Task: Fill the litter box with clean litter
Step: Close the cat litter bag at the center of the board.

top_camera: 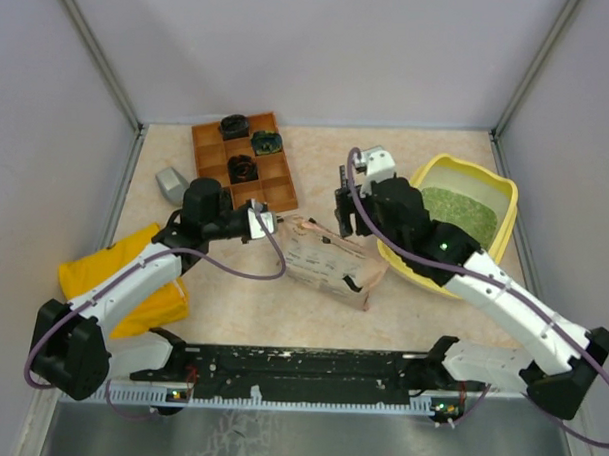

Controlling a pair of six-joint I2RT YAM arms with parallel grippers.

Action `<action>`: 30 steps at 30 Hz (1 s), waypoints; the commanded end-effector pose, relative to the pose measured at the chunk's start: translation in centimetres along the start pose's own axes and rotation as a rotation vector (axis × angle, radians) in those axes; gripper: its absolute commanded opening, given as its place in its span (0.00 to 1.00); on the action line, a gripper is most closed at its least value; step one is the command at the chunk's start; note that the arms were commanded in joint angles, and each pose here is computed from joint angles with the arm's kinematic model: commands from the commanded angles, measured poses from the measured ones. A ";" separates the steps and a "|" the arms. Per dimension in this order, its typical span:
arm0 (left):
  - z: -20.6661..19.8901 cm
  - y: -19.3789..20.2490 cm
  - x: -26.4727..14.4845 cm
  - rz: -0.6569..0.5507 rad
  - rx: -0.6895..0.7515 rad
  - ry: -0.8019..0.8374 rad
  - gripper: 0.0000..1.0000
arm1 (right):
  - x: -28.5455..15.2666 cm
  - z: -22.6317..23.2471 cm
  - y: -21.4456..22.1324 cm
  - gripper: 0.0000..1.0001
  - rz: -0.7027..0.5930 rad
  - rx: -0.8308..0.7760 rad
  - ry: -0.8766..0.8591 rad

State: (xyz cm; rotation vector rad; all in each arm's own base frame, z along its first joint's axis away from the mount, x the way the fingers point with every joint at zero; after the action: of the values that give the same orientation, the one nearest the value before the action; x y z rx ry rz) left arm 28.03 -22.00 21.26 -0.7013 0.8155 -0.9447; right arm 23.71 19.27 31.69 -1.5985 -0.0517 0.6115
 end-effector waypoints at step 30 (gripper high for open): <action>3.4 -3.8 -1.4 -0.026 -0.270 -0.155 0.40 | 0.9 3.7 11.9 0.03 0.262 -0.026 -0.330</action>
State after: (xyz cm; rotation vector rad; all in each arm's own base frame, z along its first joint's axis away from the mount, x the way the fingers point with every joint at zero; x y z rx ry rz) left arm 28.47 -21.55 21.00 -0.7718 0.8273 -0.8608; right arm 18.57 21.18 18.89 -1.5172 0.0177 1.1370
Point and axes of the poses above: each gripper's point midway between its finger pads, its own x axis out along the fingers, its own z axis along the line the jaws close on, y = z × x, the point moved 3 cm from there along -x, back along the fingers, and after that the axes turned 1 degree about -x, right-handed, at the moved point
